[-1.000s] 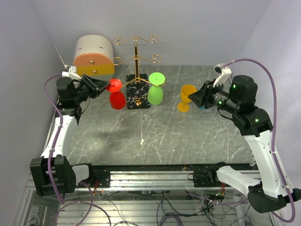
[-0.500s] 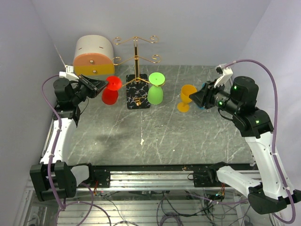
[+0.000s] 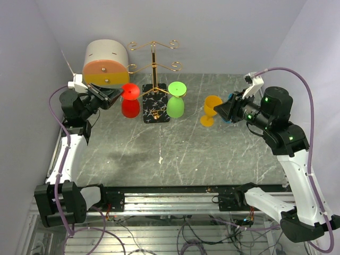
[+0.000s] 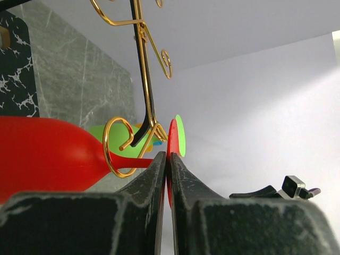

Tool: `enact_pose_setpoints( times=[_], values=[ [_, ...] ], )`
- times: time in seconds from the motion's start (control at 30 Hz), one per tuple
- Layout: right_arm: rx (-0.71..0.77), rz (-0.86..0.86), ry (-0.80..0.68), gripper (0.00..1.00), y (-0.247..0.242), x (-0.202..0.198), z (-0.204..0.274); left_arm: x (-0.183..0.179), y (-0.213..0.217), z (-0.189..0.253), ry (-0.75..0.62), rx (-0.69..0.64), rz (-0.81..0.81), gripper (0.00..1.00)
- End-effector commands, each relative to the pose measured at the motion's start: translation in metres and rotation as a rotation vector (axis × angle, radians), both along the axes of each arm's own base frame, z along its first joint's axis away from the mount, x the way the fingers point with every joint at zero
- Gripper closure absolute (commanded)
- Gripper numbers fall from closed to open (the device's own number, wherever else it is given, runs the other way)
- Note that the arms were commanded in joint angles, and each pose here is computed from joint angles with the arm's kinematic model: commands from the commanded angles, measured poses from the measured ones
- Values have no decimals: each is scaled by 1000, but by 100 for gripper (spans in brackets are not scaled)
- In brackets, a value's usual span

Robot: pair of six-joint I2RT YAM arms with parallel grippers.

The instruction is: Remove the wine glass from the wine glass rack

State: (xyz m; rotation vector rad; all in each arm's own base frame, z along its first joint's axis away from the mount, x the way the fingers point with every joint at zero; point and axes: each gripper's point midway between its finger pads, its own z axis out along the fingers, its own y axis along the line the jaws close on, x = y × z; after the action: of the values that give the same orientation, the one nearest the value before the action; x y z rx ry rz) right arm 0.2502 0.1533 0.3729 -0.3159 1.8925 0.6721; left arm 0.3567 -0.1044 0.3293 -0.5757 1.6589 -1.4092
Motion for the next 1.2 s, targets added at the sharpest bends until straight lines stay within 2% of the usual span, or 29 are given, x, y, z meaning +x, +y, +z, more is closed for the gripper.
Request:
enact_pose_setpoints(
  times=[0.0,0.47,0.77,0.97,1.17],
  values=[
    [16,3,-30,67,1,-1,7,-2,-3,12,-48,-18,-38,83],
    [28,15,-26,67,4,0,8,24,-37,16,-52,11,-99,83],
    [30,23,-30,67,6,0,9,61,-13,21,-71,167,83,83],
    [28,24,-34,67,5,0,10,75,-8,33,-98,114,123,83],
    [28,26,-40,67,6,1,12,67,-3,71,-198,63,159,83]
  ],
)
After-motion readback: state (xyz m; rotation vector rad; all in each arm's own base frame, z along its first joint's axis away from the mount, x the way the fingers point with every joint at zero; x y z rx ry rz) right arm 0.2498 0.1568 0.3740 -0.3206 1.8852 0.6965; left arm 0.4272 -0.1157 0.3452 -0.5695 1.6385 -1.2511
